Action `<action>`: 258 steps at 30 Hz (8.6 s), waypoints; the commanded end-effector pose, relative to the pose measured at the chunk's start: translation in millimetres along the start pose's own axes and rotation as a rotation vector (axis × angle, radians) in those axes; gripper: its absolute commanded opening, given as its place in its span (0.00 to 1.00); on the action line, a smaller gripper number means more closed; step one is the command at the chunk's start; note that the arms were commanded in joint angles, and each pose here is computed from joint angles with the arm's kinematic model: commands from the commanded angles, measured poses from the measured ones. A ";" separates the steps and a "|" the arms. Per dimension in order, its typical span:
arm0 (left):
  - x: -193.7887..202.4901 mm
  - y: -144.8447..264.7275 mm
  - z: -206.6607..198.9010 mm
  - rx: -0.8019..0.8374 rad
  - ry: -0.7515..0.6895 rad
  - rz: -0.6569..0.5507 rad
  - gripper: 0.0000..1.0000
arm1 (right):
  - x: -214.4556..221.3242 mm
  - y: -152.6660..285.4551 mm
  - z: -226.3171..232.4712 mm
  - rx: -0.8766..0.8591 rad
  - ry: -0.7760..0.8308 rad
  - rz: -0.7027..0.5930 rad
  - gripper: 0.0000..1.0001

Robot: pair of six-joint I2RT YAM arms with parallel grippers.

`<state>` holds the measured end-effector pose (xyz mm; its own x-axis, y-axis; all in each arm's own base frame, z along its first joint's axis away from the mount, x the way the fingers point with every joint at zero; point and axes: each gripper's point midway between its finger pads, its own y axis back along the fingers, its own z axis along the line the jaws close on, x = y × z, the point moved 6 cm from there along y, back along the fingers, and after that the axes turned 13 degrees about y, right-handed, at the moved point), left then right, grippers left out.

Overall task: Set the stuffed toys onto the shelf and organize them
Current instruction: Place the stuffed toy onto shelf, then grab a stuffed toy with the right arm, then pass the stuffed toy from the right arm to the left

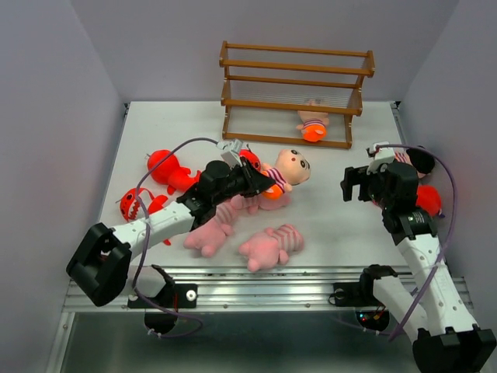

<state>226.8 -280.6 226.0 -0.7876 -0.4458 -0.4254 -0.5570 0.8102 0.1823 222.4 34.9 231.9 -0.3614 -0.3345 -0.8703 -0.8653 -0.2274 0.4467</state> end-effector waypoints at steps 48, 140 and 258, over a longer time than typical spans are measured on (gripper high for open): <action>-136.2 -183.6 69.8 -0.265 0.327 -0.573 0.00 | -14.6 -3.5 -43.0 0.155 -0.184 -0.209 1.00; -144.8 -160.1 71.4 0.062 0.362 -0.411 0.99 | -6.2 -11.2 -47.3 0.142 -0.165 -0.184 1.00; -17.8 53.3 -117.6 0.368 0.151 -0.218 0.99 | -89.0 11.4 21.2 -0.670 -0.186 -0.521 0.01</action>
<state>178.1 -254.9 289.3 -0.7360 -0.5399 -0.4084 -0.5758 0.8165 -0.0418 262.1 60.3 280.9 -0.1657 0.0874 -0.9823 -0.6956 -0.7164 0.0536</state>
